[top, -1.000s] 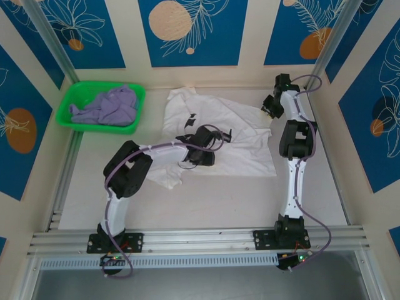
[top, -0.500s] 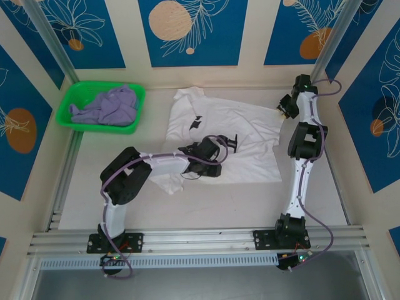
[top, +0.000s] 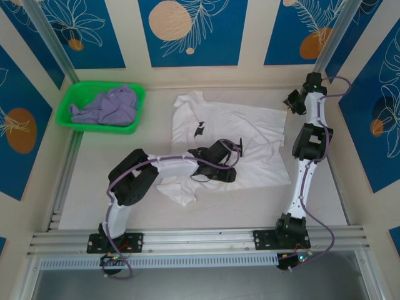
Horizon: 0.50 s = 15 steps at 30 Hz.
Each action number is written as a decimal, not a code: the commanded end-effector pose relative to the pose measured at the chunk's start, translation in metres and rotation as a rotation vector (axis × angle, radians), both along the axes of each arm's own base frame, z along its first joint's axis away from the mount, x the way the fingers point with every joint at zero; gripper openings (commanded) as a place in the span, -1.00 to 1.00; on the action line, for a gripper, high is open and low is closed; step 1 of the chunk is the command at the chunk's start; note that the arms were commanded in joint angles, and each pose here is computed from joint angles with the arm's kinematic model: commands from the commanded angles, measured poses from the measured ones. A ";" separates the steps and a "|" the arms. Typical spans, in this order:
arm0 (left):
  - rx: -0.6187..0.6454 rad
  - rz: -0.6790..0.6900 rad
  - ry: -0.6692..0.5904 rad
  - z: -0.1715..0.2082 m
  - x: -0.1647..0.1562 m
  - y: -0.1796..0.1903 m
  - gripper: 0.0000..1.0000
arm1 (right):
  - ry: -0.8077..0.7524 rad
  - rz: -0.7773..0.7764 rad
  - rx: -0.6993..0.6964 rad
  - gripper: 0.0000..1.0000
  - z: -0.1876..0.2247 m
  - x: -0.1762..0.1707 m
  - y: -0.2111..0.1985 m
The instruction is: Fold and stack the t-shirts
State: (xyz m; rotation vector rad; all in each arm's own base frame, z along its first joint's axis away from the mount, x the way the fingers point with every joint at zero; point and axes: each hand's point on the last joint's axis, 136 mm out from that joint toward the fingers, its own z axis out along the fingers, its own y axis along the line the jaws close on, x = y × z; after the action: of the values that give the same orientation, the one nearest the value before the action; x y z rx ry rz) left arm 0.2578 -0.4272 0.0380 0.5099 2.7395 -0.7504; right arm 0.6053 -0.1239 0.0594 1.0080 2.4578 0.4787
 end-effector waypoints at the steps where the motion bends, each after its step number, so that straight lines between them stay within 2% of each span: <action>1: 0.098 0.045 -0.121 0.038 0.025 0.025 0.37 | -0.159 0.105 -0.016 -0.43 0.098 -0.006 0.050; 3: 0.130 0.102 -0.173 0.056 0.046 0.044 0.47 | -0.178 0.114 -0.050 -0.42 0.113 -0.022 0.066; 6: 0.171 0.178 -0.225 0.075 0.081 0.074 0.51 | -0.169 0.147 -0.086 -0.40 0.112 -0.049 0.092; 10: 0.264 0.235 -0.259 0.075 0.124 0.105 0.50 | -0.059 0.192 -0.055 -0.40 0.073 -0.077 0.111; 15: 0.378 0.216 -0.265 0.055 0.170 0.120 0.49 | 0.094 0.177 -0.057 -0.45 0.011 -0.087 0.105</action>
State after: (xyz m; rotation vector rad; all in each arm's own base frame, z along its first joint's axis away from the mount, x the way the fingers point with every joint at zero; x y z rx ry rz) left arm 0.4244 -0.3250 0.1297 0.2383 2.5398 -0.2954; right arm 0.5354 -0.0056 0.1317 0.7289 2.5083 0.5005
